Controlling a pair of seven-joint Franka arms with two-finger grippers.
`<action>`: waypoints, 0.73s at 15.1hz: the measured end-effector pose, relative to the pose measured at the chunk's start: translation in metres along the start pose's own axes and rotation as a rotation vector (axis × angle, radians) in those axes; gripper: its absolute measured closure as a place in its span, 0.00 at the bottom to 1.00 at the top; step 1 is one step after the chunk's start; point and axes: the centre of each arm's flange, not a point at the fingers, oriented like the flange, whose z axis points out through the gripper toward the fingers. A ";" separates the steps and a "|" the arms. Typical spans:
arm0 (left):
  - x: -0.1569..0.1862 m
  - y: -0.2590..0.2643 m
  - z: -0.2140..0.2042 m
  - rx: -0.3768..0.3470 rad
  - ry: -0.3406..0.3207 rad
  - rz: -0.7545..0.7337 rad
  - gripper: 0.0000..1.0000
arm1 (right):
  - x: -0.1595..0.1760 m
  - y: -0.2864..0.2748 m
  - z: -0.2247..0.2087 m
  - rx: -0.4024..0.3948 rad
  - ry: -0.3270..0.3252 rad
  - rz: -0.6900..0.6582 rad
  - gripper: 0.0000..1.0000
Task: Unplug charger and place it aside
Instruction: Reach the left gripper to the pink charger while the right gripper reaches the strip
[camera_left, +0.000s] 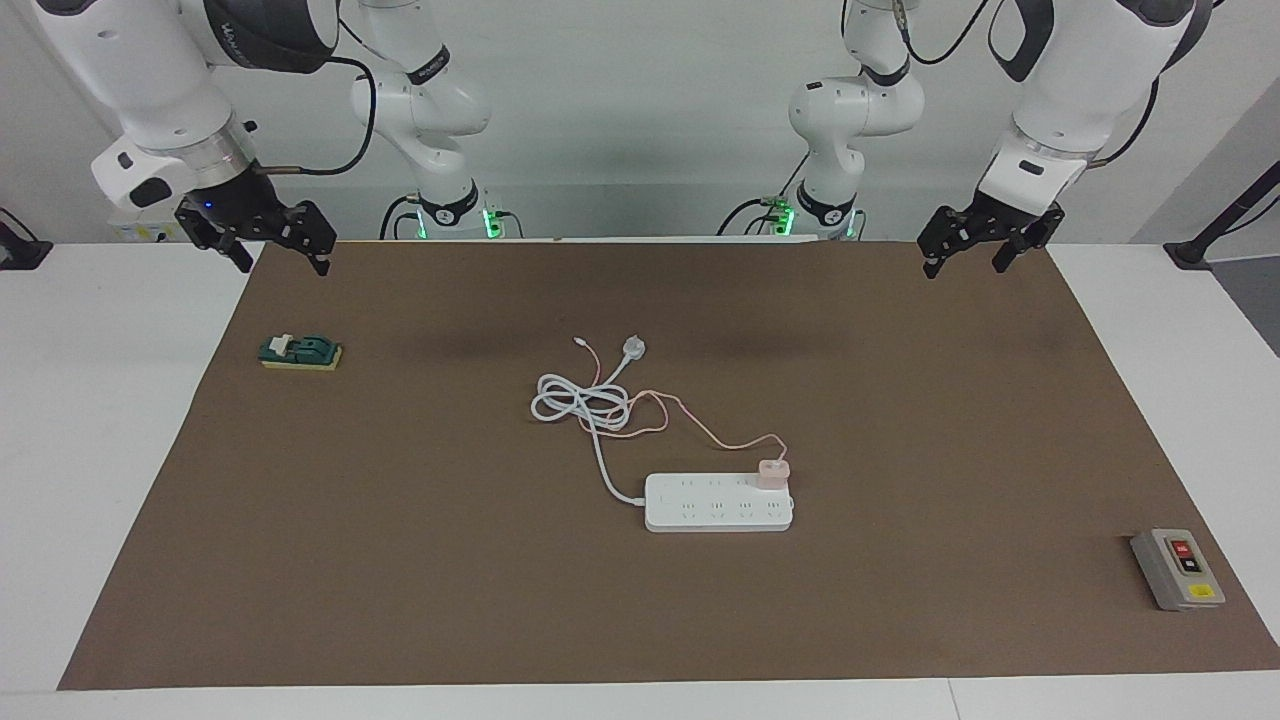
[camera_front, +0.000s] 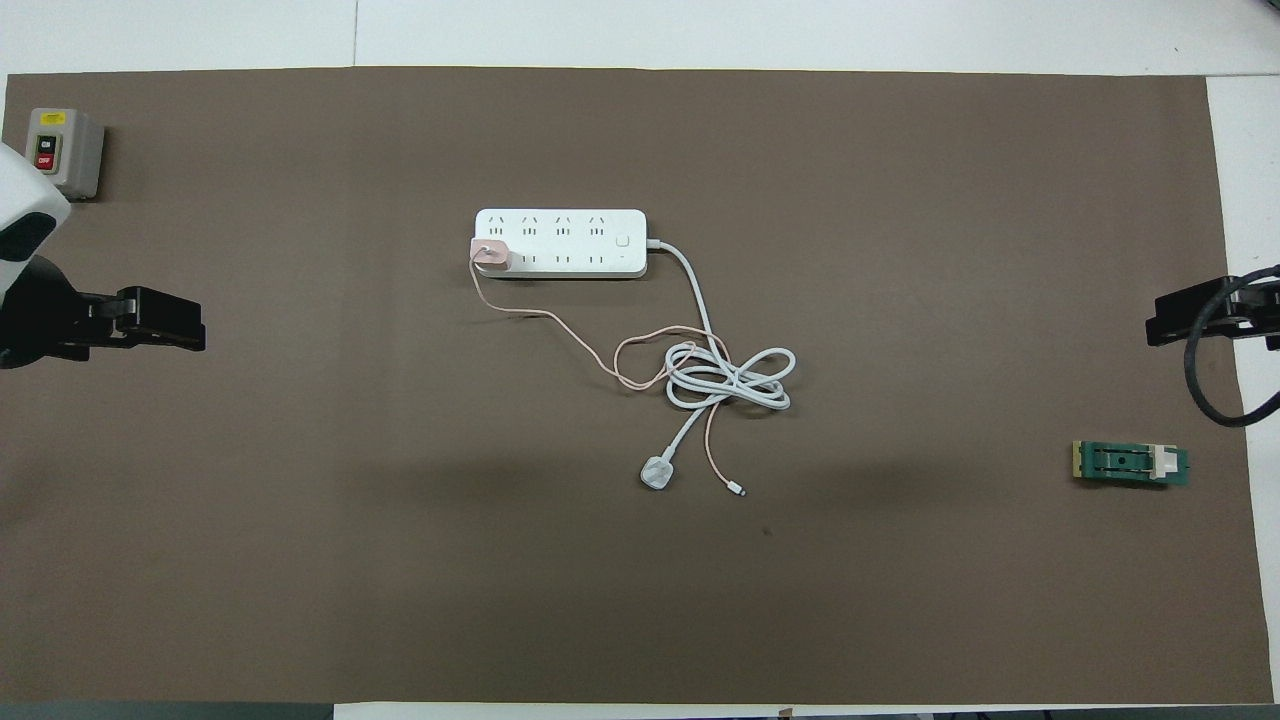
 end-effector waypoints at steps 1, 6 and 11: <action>0.000 0.000 0.000 0.000 0.000 0.000 0.00 | 0.000 0.000 0.000 0.000 0.000 0.000 0.00; -0.001 0.006 0.000 0.000 -0.001 0.012 0.00 | 0.000 0.000 0.000 0.000 0.000 -0.002 0.00; -0.002 0.025 -0.001 -0.004 0.019 -0.159 0.00 | 0.000 -0.002 0.001 0.001 0.001 0.012 0.00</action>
